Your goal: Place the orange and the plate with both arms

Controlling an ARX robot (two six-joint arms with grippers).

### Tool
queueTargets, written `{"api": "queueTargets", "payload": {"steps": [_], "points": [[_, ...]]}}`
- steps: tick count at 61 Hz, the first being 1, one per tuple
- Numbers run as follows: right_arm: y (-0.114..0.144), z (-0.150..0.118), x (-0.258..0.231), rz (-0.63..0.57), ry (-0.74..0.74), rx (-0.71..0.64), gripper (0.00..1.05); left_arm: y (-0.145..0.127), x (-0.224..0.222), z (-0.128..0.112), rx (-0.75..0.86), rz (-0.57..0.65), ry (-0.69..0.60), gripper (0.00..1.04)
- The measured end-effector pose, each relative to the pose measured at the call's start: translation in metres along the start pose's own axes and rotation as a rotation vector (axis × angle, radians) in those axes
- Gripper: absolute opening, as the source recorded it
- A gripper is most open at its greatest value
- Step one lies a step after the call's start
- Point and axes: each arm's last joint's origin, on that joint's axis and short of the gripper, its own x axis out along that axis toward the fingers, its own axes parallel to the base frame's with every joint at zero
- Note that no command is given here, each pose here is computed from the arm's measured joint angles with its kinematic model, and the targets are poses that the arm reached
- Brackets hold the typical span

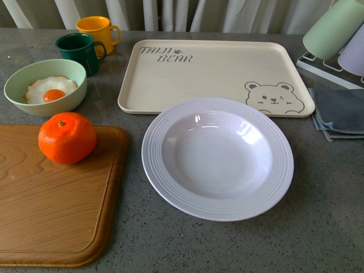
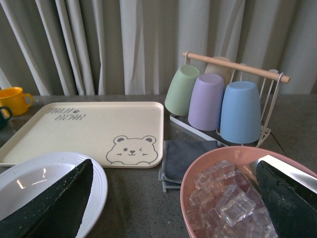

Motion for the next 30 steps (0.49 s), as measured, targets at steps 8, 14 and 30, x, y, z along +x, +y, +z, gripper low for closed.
{"api": "queueTargets", "payload": {"steps": [8,14,30], "points": [[0.0,-0.0001,0.0,0.0,0.0,0.0,0.96,0.0,0.0,0.0,0.0,0.0,0.0,0.96],[0.0,-0.0001,0.0,0.0,0.0,0.0,0.96,0.0,0.0,0.0,0.0,0.0,0.0,0.96],[0.0,0.0,0.0,0.0,0.0,0.0,0.96,0.0,0.0,0.0,0.0,0.0,0.0,0.96]]}}
